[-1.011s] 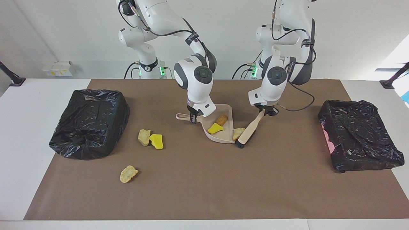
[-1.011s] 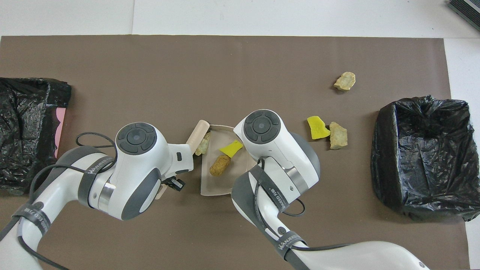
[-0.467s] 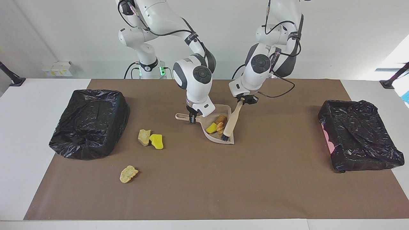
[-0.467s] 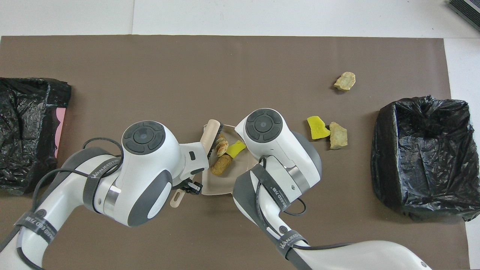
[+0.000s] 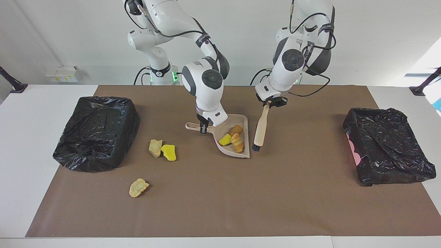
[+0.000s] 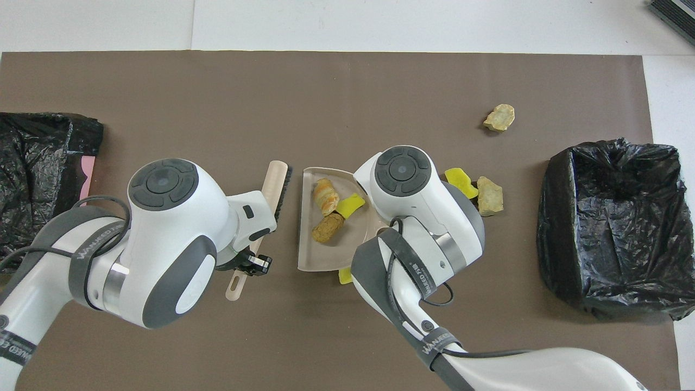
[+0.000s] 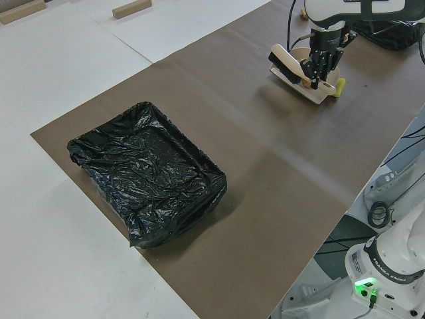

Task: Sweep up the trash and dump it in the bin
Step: 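Carry the loaded dustpan with the right gripper over the nearby bin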

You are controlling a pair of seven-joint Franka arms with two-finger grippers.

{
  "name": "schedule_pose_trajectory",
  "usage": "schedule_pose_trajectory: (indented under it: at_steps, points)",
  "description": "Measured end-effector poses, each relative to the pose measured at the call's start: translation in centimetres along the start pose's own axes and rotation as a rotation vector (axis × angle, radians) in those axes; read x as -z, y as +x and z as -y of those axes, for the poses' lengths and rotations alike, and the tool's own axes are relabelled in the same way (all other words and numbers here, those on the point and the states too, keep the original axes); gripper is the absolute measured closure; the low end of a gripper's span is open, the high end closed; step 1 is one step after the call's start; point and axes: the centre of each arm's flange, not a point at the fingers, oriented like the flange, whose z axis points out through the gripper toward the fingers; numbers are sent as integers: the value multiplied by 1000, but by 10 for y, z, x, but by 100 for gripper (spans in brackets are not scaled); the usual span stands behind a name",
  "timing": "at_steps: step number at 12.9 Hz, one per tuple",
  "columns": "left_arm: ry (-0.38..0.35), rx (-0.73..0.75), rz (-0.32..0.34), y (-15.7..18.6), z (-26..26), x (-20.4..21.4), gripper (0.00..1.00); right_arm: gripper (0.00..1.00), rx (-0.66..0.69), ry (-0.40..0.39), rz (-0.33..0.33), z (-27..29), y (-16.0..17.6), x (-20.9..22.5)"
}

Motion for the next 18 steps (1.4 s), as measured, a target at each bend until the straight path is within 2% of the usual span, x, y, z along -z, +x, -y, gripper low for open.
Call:
schedule_pose_trajectory:
  at_steps: [5,8,10,14,18]
  points:
    - [27,175,25,-18,-8,-19,73,68,21,-33,-29,-28,-46,43]
    - [41,227,-6,-32,-38,-39,73,68,40,-32,-34,-50,-91,66]
    - [32,240,-2,-41,-70,-57,73,68,63,-18,-33,-66,-131,72]
    - [63,285,44,-75,-130,-102,73,68,91,4,-37,-93,-227,78]
    - [64,324,25,-109,-169,-123,73,68,55,-16,-21,-101,-319,87]
